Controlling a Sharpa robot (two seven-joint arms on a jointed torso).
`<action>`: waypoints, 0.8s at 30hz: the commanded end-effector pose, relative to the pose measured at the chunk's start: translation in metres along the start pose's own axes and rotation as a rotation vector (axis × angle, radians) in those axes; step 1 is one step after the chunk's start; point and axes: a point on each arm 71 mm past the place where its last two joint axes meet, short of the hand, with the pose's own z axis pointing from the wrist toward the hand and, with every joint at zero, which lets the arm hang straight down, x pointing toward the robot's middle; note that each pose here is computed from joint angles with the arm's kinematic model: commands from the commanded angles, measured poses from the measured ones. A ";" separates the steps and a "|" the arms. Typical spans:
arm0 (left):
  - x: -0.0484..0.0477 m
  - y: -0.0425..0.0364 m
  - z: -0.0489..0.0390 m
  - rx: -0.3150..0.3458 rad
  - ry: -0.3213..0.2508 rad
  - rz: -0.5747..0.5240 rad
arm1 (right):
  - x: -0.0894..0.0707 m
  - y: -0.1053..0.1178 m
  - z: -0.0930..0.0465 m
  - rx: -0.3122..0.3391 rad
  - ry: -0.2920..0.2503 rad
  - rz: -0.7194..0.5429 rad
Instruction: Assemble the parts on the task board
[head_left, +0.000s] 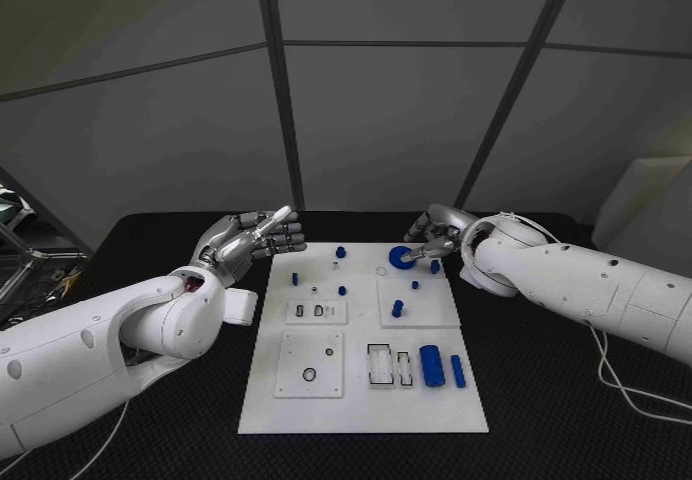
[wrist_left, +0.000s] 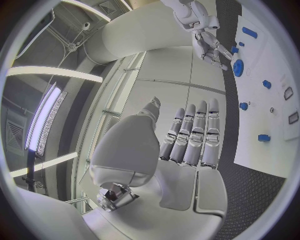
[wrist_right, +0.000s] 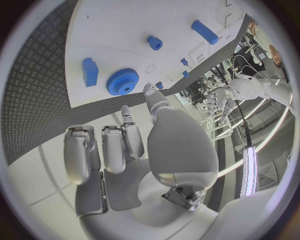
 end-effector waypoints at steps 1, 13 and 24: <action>0.0019 -0.0013 0.0007 0.007 0.018 -0.002 | 0.003 -0.002 0.002 0.031 0.054 -0.034; 0.0025 -0.0009 0.0013 0.007 0.019 -0.003 | 0.009 0.002 0.010 0.041 0.068 -0.052; 0.0023 -0.0008 0.0013 0.007 0.018 -0.002 | 0.010 0.000 0.013 0.066 0.078 -0.073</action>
